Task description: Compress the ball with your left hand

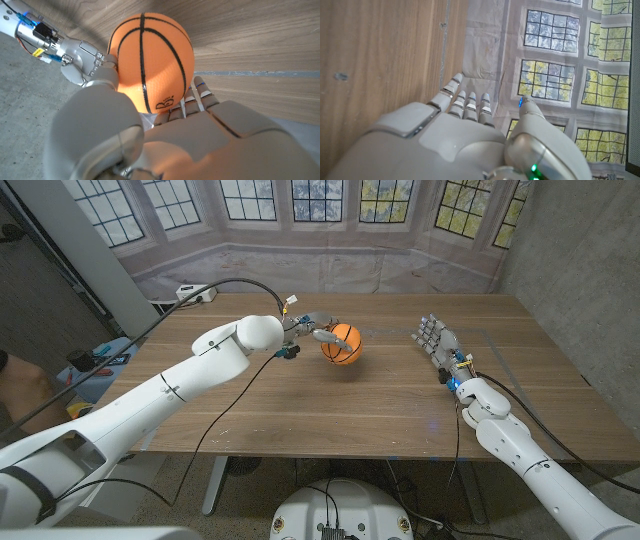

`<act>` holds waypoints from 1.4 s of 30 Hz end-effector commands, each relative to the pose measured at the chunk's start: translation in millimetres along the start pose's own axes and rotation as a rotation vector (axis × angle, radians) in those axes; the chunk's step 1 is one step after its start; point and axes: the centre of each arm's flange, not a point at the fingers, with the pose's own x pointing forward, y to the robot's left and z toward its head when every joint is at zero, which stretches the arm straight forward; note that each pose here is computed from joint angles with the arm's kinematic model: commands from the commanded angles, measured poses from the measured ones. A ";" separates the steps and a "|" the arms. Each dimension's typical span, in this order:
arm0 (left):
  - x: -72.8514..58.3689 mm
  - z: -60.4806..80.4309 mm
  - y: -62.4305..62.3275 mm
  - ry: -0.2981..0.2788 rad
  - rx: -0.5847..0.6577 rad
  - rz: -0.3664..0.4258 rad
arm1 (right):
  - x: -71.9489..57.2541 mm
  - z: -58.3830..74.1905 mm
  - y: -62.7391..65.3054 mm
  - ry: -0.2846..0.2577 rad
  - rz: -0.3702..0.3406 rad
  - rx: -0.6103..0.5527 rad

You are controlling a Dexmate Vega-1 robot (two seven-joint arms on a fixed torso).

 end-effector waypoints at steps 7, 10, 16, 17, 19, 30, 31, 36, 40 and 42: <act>4.9 -15.9 1.6 -0.027 -0.204 0.057 | 1.7 -3.5 2.8 0.012 0.007 0.000; 6.3 -20.0 2.7 -0.032 -0.256 0.061 | 2.5 -3.8 2.8 0.013 0.007 -0.001; 8.9 -25.6 3.0 -0.058 -0.335 0.089 | 3.8 -4.1 3.3 0.016 0.008 -0.006; 9.5 -26.2 3.0 -0.061 -0.345 0.089 | 4.0 -4.1 3.5 0.017 0.009 -0.008; 10.7 -28.2 2.3 -0.072 -0.385 0.099 | 4.2 -4.1 3.8 0.017 0.009 -0.011; 21.5 -35.8 -0.6 -0.096 -0.512 0.059 | 3.0 -6.3 5.1 0.028 0.011 -0.015; 22.3 -36.2 -0.8 -0.099 -0.520 0.057 | 2.8 -6.5 5.0 0.028 0.012 -0.015; 25.2 -36.0 -1.8 -0.115 -0.537 0.054 | 0.9 -7.7 4.3 0.030 0.007 -0.018; 27.2 -36.7 -3.4 -0.127 -0.584 0.057 | -0.9 -8.4 4.3 0.031 0.005 -0.023; 28.5 -37.9 -4.2 -0.135 -0.614 0.055 | -1.3 -8.6 4.4 0.030 0.005 -0.024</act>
